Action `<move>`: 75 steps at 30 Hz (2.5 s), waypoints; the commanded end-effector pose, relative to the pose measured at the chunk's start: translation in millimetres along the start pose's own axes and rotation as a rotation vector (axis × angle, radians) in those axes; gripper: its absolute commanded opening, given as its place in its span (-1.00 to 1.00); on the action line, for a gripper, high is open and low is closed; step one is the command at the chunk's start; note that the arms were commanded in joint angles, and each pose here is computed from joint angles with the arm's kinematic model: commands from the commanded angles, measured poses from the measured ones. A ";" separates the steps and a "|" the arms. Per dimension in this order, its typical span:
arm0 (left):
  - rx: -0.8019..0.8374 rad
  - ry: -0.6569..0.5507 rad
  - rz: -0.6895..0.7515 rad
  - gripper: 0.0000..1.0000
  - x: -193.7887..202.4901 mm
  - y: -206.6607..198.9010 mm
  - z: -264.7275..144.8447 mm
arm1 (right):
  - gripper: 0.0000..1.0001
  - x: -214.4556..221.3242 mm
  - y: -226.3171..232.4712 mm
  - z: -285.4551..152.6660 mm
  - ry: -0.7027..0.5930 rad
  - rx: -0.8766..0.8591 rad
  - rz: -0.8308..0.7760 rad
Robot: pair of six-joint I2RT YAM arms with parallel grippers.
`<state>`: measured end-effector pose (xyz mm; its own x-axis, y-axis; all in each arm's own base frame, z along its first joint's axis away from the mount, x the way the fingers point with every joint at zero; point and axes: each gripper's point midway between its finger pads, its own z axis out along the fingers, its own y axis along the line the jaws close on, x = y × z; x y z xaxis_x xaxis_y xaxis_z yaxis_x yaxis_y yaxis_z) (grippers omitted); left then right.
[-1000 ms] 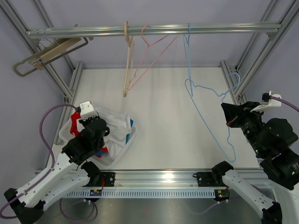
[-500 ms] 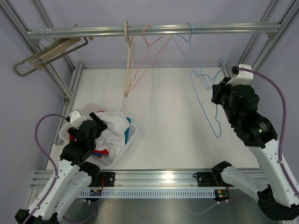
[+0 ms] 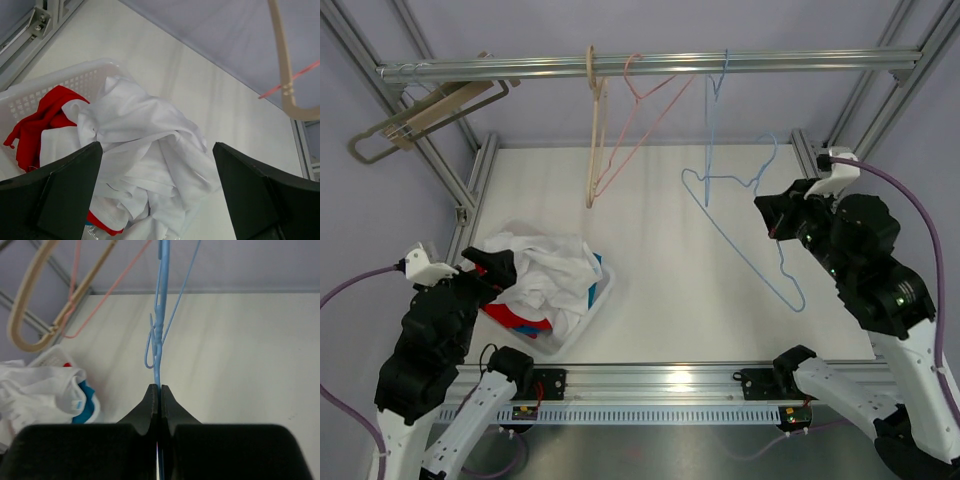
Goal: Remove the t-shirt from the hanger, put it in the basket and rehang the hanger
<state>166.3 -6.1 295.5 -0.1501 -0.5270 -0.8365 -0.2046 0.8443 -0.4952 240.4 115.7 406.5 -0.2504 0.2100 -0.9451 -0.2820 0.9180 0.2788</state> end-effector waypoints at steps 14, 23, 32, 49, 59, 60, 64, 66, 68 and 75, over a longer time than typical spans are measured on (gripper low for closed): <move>0.529 -0.035 0.122 0.98 -53.1 -97.6 -63.7 | -1.00 -88.6 -35.8 -60.0 -0.220 0.236 -0.031; 0.732 0.023 0.253 0.98 -16.2 -121.4 -58.4 | -1.00 -94.8 -48.0 18.1 -0.179 0.385 -0.172; 0.770 0.077 0.328 0.98 24.2 -114.6 -39.4 | -1.00 -130.9 -50.9 102.7 -0.211 0.445 -0.307; 0.763 0.082 0.362 0.98 55.8 -103.4 -15.3 | -1.00 -114.1 -81.7 152.0 -0.219 0.360 -0.204; 0.773 0.064 0.355 0.98 50.6 -107.7 -15.8 | -1.00 -142.1 -51.6 75.0 -0.357 0.246 -0.082; 0.776 0.061 0.353 0.98 49.8 -108.7 -15.9 | -1.00 -144.2 -50.7 72.5 -0.359 0.245 -0.079; 0.792 0.056 0.342 0.98 46.5 -114.2 -16.2 | -1.00 -149.0 -59.6 86.0 -0.346 0.293 -0.117; 0.802 0.054 0.336 0.98 44.1 -117.6 -17.2 | -1.00 -145.4 -66.2 106.4 -0.310 0.309 -0.123; 0.806 0.044 0.335 0.98 40.1 -119.4 -19.2 | -1.00 -132.1 -73.0 128.7 -0.257 0.315 -0.120; 0.809 0.034 0.335 0.98 38.1 -119.1 -21.3 | -1.00 -114.8 -86.4 160.5 -0.216 0.315 -0.075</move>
<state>169.1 -125.0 302.1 -0.1737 -0.2017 -0.9639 0.5596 0.7852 -0.2651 441.9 70.3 434.7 -0.1220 0.1227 -0.9849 0.0289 0.9923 0.1201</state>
